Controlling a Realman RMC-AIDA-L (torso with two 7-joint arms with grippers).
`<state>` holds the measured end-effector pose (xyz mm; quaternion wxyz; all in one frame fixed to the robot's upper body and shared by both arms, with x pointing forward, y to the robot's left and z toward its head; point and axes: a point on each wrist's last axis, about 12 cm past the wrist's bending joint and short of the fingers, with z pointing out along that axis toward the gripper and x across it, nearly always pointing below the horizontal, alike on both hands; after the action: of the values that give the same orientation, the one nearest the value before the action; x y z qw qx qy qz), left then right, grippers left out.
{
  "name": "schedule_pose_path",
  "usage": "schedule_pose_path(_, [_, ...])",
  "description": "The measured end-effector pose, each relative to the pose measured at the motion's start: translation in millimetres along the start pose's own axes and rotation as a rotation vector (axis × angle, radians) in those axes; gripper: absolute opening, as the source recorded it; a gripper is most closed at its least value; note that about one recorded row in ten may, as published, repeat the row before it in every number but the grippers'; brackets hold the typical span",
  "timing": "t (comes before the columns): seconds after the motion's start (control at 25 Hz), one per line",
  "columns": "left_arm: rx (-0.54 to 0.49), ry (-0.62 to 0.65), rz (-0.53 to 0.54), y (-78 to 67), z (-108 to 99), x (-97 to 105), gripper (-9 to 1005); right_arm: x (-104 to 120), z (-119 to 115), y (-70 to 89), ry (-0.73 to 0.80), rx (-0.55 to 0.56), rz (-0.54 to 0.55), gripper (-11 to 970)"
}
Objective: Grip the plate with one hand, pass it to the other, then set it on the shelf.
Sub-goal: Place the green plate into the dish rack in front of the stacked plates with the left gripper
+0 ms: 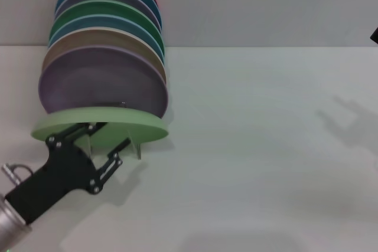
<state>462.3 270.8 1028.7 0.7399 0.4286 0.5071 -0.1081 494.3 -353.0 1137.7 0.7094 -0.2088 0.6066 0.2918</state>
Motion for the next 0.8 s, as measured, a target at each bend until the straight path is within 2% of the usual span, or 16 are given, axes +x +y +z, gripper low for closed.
schedule_pose_path(0.4, [0.044,-0.08,0.042,40.9,39,-5,452,5,-6,2.0,0.011,0.011,0.016,602])
schedule_pose_path(0.64, [0.041,-0.068,0.04,43.1,46,-4,455,7,-10,2.6,0.016,0.021,0.021,602])
schedule_pose_path(0.8, [0.008,-0.078,0.032,38.2,35,-5,457,7,-10,2.4,0.017,0.023,0.021,602])
